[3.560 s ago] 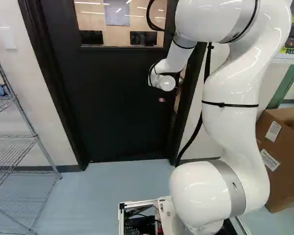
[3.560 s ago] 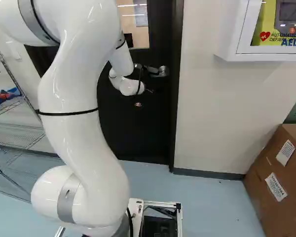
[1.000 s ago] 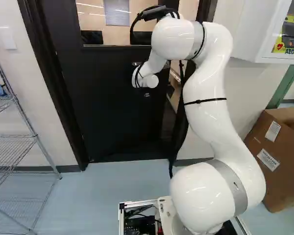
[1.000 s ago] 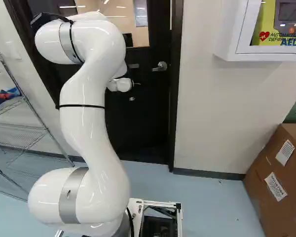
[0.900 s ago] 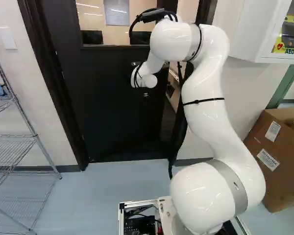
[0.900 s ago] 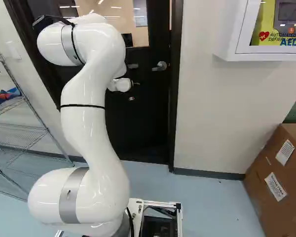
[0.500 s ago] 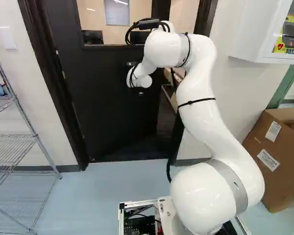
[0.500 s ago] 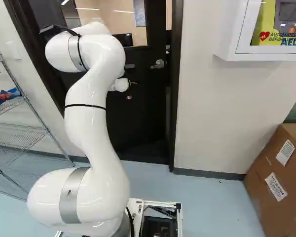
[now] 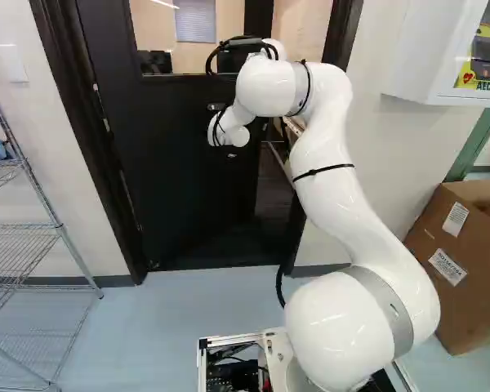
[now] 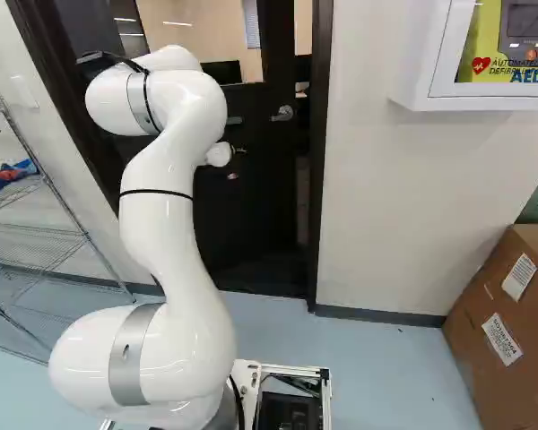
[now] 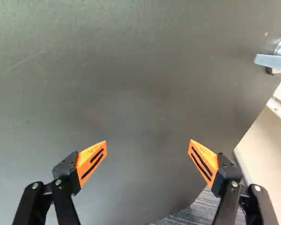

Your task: Open the door and move inside

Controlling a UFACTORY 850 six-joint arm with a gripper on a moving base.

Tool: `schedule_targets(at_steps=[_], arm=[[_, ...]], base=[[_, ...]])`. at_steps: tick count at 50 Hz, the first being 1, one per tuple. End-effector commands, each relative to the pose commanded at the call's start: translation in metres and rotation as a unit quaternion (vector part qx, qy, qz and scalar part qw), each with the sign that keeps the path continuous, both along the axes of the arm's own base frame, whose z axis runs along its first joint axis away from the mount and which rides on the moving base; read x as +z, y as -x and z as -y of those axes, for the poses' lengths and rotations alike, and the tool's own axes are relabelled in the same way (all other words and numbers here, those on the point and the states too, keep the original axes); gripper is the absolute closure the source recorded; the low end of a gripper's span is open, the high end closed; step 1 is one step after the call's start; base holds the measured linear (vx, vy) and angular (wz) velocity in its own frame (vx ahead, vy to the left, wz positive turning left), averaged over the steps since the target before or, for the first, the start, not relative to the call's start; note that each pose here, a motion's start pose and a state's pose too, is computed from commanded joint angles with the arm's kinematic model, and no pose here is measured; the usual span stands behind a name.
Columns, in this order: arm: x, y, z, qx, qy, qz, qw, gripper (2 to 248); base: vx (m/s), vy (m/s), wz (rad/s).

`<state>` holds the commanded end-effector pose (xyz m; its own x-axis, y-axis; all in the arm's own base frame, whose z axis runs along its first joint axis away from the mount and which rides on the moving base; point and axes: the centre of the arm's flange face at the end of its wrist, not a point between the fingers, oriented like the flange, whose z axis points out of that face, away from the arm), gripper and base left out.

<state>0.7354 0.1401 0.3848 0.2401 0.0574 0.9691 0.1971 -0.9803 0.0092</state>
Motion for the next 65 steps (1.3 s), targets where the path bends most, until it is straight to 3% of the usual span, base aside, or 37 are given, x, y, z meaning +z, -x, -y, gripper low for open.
schedule_targets(at_steps=[65], arm=[[0.022,0.126,0.023,0.001,0.01,-0.052,0.9986,3]], base=[[0.0,0.0,0.0]])
